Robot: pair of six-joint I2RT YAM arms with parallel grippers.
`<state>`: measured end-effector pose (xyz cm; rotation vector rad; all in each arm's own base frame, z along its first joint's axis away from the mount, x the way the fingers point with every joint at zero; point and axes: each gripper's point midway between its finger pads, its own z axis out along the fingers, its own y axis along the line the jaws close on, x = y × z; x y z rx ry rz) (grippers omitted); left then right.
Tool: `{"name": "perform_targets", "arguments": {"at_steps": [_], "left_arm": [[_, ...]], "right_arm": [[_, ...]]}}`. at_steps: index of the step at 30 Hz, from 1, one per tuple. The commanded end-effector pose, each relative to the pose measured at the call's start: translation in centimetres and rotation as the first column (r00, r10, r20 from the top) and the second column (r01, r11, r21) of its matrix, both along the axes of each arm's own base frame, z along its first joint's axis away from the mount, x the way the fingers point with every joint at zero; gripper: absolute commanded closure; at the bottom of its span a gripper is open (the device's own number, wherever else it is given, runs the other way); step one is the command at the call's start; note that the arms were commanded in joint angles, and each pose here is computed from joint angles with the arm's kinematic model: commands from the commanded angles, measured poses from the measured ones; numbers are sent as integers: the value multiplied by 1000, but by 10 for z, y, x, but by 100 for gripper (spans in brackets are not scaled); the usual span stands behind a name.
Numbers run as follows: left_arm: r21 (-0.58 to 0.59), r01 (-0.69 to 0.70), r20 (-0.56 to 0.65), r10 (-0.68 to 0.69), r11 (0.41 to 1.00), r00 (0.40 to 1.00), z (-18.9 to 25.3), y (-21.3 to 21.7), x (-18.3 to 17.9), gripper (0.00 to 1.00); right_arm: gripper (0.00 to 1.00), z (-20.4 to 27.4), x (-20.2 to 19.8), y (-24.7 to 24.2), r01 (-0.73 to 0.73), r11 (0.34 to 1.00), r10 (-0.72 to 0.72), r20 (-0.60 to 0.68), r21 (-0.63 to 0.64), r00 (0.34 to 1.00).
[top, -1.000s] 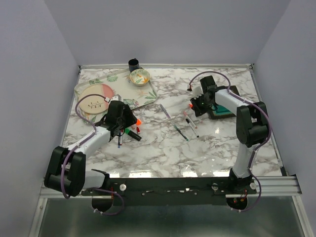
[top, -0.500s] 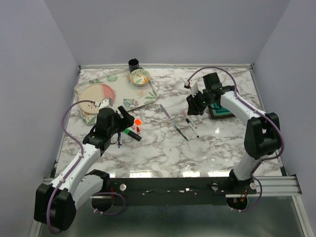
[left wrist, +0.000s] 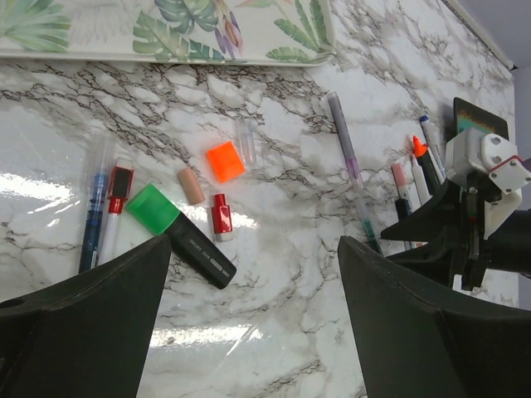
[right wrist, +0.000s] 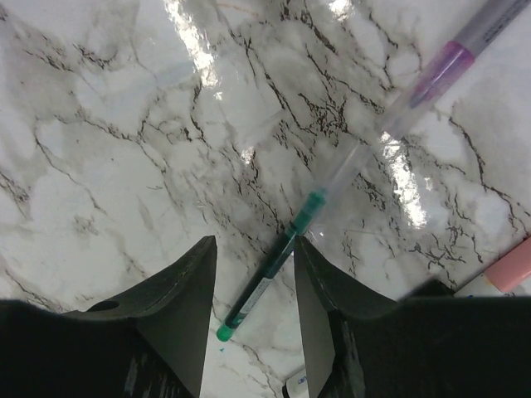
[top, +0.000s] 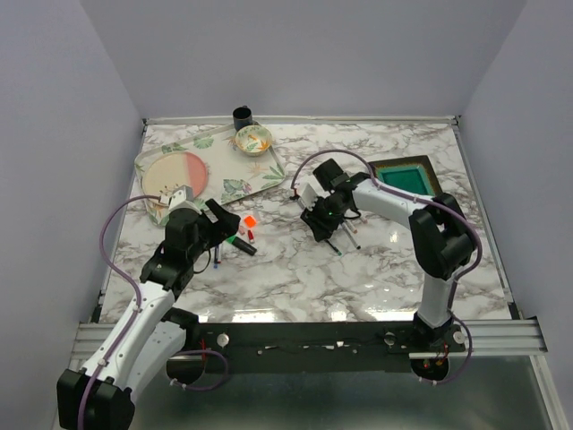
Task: Open the pen caps
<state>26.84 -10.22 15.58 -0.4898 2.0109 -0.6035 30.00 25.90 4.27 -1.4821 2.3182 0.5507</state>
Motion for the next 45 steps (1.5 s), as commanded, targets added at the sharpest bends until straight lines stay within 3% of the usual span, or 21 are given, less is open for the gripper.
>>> {"name": "perform_targets", "arguments": {"at_steps": [1, 12, 16, 17, 18, 22, 25, 33, 45], "left_arm": [[16, -45, -28, 46, 999, 999, -9, 9, -2, 10], [10, -67, -27, 68, 998, 997, -6, 12, -2, 10], [-52, -17, -7, 17, 998, 1000, -2, -1, -3, 11], [-72, 1, 2, -1, 997, 1000, 0, -6, -4, 11], [-120, 50, 18, -48, 991, 999, 1, -17, -6, 11], [-287, 139, 85, -120, 948, 989, 8, -42, -9, 11], [-416, 196, 156, -142, 888, 977, 13, -58, -10, 11], [-482, 243, 197, -166, 842, 966, 22, -104, -10, 10], [-519, 221, 165, -157, 826, 974, 19, -156, -6, 20]], "right_arm": [[50, -14, -1, -12, -1, 988, 5, 29, -153, 1000], [62, -44, -29, -38, 0, 954, 12, 39, -300, 999], [86, -48, -36, -40, -3, 953, 7, 14, -304, 1000], [98, -47, -36, -39, 1, 954, 2, 11, -300, 1000], [99, -44, -38, -36, 1, 959, 0, 5, -285, 1000], [99, -29, -43, -25, -5, 977, 2, -16, -215, 1000], [100, -7, -56, -6, -43, 995, 37, -67, -89, 997], [100, 52, -91, 34, -144, 954, 199, -194, 264, 961], [100, 98, -75, 25, -38, 892, 146, -209, 450, 967]]}}
